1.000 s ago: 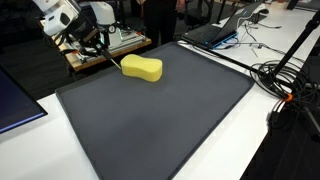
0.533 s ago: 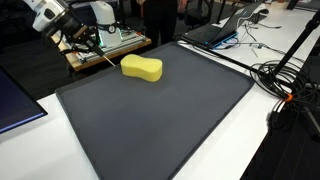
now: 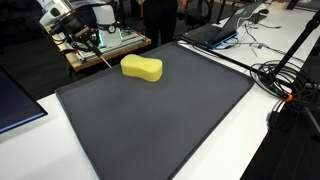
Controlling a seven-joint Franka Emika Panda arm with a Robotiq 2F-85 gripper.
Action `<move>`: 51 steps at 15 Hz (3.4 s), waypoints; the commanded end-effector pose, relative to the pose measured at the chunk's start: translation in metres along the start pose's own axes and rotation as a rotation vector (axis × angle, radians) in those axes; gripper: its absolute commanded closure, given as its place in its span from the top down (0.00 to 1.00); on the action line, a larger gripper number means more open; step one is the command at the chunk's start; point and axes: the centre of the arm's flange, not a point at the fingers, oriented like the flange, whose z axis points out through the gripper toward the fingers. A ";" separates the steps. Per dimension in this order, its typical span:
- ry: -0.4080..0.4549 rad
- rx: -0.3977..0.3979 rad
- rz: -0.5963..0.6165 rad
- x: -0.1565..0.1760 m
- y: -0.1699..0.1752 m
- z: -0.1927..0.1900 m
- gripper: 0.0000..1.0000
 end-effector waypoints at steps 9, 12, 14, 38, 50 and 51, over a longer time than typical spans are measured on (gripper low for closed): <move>-0.068 0.132 0.100 -0.012 -0.065 -0.061 0.03; -0.070 0.186 0.217 -0.028 -0.067 -0.084 0.03; -0.038 0.220 0.284 -0.039 -0.067 -0.092 0.03; -0.520 -0.349 0.028 0.047 -0.228 0.014 0.12; -0.720 -0.596 -0.426 -0.003 -0.342 0.093 0.03; -0.731 -0.600 -0.476 -0.011 -0.351 0.098 0.03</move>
